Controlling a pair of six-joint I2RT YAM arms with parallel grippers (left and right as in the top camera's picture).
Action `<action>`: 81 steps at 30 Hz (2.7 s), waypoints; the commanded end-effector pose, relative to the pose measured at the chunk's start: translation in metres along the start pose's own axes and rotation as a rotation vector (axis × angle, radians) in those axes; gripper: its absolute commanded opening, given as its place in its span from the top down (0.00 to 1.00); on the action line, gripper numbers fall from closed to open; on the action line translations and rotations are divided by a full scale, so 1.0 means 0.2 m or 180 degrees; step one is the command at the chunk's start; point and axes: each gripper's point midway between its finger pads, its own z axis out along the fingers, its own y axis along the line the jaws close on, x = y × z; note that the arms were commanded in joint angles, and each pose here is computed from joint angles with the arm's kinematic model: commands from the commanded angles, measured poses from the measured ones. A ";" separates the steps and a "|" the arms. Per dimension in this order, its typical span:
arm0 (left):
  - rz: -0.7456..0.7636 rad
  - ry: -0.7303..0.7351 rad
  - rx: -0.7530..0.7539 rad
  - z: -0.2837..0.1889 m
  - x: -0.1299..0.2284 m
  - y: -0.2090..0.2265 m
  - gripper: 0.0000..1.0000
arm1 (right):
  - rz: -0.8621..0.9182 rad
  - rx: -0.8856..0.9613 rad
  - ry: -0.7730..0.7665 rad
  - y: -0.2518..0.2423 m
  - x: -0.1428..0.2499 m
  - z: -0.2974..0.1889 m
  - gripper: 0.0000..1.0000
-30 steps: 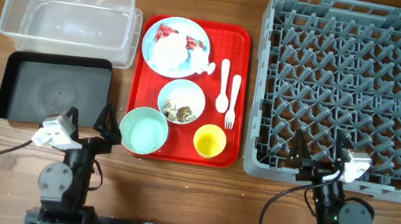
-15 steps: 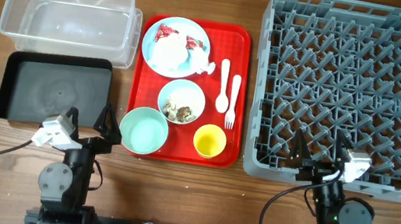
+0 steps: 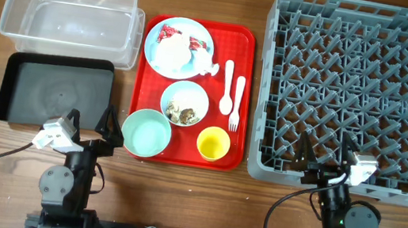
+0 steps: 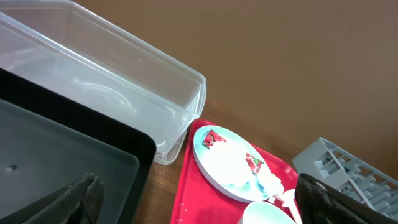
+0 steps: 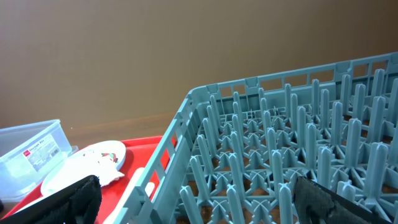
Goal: Sort waste into correct bins and load items into the dishwasher rack
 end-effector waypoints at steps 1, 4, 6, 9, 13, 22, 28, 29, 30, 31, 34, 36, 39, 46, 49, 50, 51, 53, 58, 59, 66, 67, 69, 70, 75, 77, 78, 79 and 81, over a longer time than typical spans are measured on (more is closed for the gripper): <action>0.0000 0.0027 -0.0002 0.00 0.01 0.01 0.00 | 0.0026 -0.0008 -0.0012 0.00 0.00 0.00 0.00; 0.0000 0.0027 -0.0002 0.00 0.01 0.01 0.00 | 0.0025 -0.0008 -0.0012 0.00 0.00 0.00 0.00; 0.0000 0.0027 -0.0002 0.00 0.01 0.01 0.00 | 0.0025 -0.0008 -0.0012 0.00 0.00 0.00 0.00; 0.0001 0.0027 -0.0002 0.00 0.01 0.01 0.00 | 0.0025 -0.0008 -0.0012 0.00 0.00 0.00 0.00; 0.0001 0.0027 -0.0002 0.00 0.01 0.01 0.00 | 0.0025 -0.0008 -0.0012 0.00 0.00 0.00 0.00; 0.0000 0.0027 -0.0002 0.00 0.01 0.01 0.00 | 0.0025 -0.0008 -0.0012 0.00 0.00 0.00 0.00; 0.0000 0.0027 -0.0001 0.00 0.01 0.01 0.00 | 0.0026 -0.0008 -0.0012 0.00 0.00 0.00 0.00; 0.0001 0.0027 -0.0001 0.00 0.01 0.01 0.00 | 0.0025 -0.0008 -0.0012 0.00 0.00 0.00 0.00; 0.0000 0.0027 -0.0001 0.00 0.01 0.01 0.00 | 0.0026 -0.0008 -0.0012 0.00 0.00 0.00 0.00; 0.0000 0.0027 -0.0002 0.00 0.01 0.01 0.00 | 0.0025 -0.0008 -0.0012 0.00 0.00 0.00 0.00; 0.0000 0.0027 -0.0002 0.00 0.01 0.01 0.00 | 0.0025 -0.0008 -0.0012 0.00 0.00 0.00 0.01; 0.0000 0.0027 -0.0001 0.00 0.01 0.01 0.00 | 0.0026 -0.0008 -0.0012 0.00 0.00 0.00 0.00; 0.0001 0.0027 -0.0002 0.00 0.01 0.01 0.00 | 0.0025 -0.0008 -0.0012 0.00 0.00 0.00 0.00; 0.0000 0.0027 -0.0001 0.00 0.01 0.01 0.00 | 0.0025 -0.0008 -0.0012 0.00 0.00 0.00 0.00; 0.0000 0.0027 -0.0002 0.00 0.01 0.01 0.00 | 0.0025 -0.0008 -0.0012 0.00 0.00 0.00 0.00; 0.0000 0.0027 -0.0002 0.00 0.01 0.01 0.00 | 0.0025 -0.0008 -0.0012 0.00 0.00 0.00 0.00; 0.0000 0.0027 -0.0002 0.00 0.01 0.01 0.00 | 0.0025 -0.0008 -0.0012 0.00 0.00 0.00 0.00; 0.0001 0.0027 -0.0002 0.00 0.01 0.01 0.00 | 0.0025 -0.0008 -0.0012 0.00 0.00 0.00 0.00; 0.0000 0.0025 -0.0002 0.00 0.01 0.01 0.00 | 0.0029 -0.0009 -0.0011 0.00 0.00 0.00 0.00; 0.0000 0.0025 -0.0002 0.00 0.01 0.01 0.00 | 0.0026 -0.0008 -0.0012 0.00 0.00 0.00 0.00; 0.0000 0.0025 -0.0002 0.00 0.01 0.01 0.00 | 0.0086 -0.0008 -0.0012 0.00 0.00 0.00 0.00; 0.0000 0.0027 -0.0001 0.00 0.01 0.01 0.00 | 0.0092 -0.0008 -0.0017 0.00 0.00 0.00 0.00; -0.0001 0.0028 0.0000 0.00 0.01 0.01 0.00 | 0.0077 0.0019 -0.0058 -0.01 -0.02 0.00 0.00; -0.0001 0.0028 0.0000 0.00 0.01 0.01 0.00 | 0.0075 0.0053 -0.0097 -0.01 -0.03 0.00 0.00; 0.0001 0.0025 -0.0003 0.00 0.01 0.01 0.00 | 0.0051 0.0021 -0.0237 0.00 -0.09 0.00 0.00; -0.0029 0.0021 0.0005 0.00 0.01 0.00 0.00 | 0.0046 0.0014 -0.0266 0.00 -0.10 -0.01 0.00; -0.0067 0.0005 0.0024 0.00 0.00 0.00 0.00 | 0.0044 0.0012 -0.0279 0.00 -0.10 -0.01 0.00; -0.0095 -0.0018 0.0043 0.00 -0.01 -0.01 0.00 | 0.0039 0.0008 -0.0294 0.00 -0.11 -0.01 0.00; -0.0092 -0.0098 0.0089 0.00 -0.04 -0.03 0.00 | -0.0040 -0.0007 -0.0333 0.01 -0.14 -0.01 0.00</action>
